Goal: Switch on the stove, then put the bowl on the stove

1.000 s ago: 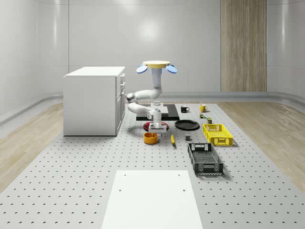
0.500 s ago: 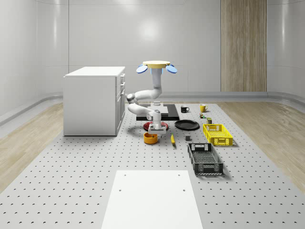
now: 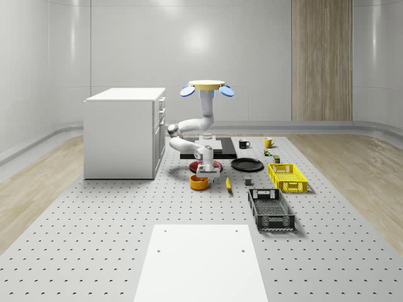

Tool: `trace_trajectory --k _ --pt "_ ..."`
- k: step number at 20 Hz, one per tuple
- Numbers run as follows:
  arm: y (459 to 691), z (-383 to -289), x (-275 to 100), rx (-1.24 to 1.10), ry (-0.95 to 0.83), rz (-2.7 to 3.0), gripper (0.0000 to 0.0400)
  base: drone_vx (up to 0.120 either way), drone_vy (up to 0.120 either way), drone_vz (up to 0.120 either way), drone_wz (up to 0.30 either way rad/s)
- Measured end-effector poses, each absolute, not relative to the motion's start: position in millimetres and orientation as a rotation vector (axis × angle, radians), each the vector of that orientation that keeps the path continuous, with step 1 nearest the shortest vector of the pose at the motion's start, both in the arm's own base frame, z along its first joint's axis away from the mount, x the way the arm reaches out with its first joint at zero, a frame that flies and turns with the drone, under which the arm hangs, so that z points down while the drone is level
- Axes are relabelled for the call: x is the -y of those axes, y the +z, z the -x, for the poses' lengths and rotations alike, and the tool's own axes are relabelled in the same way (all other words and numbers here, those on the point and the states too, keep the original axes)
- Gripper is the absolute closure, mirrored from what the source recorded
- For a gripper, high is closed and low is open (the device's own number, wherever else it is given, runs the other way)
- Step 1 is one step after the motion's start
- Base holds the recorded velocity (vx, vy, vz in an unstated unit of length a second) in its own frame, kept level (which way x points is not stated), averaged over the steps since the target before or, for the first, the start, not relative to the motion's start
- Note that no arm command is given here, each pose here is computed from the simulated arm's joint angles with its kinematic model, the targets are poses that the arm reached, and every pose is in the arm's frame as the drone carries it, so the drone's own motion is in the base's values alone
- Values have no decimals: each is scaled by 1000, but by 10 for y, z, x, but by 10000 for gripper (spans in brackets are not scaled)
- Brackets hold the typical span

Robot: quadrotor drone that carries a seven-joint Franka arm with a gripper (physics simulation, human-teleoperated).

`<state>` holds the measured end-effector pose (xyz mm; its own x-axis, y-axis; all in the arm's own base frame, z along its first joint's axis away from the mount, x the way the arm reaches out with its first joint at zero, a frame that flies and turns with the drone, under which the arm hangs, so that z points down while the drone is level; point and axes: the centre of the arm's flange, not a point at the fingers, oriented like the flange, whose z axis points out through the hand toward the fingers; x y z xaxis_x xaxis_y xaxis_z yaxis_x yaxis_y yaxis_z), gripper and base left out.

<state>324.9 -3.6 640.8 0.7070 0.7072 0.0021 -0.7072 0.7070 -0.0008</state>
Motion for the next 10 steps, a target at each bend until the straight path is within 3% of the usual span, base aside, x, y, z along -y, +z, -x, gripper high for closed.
trace_trajectory --k 3,4,5,7,10 --pt "6418 -3248 8 2 786 0 0 0 0 0 0" --pt "6420 -3248 2 2 786 0 24 0 0 0 0" --pt "6422 -3247 -2 2 786 0 85 0 0 0 0" --pt "6425 -3247 -9 2 786 0 169 0 0 0 0" --pt "6427 -3247 -15 2 786 0 238 0 0 0 0"
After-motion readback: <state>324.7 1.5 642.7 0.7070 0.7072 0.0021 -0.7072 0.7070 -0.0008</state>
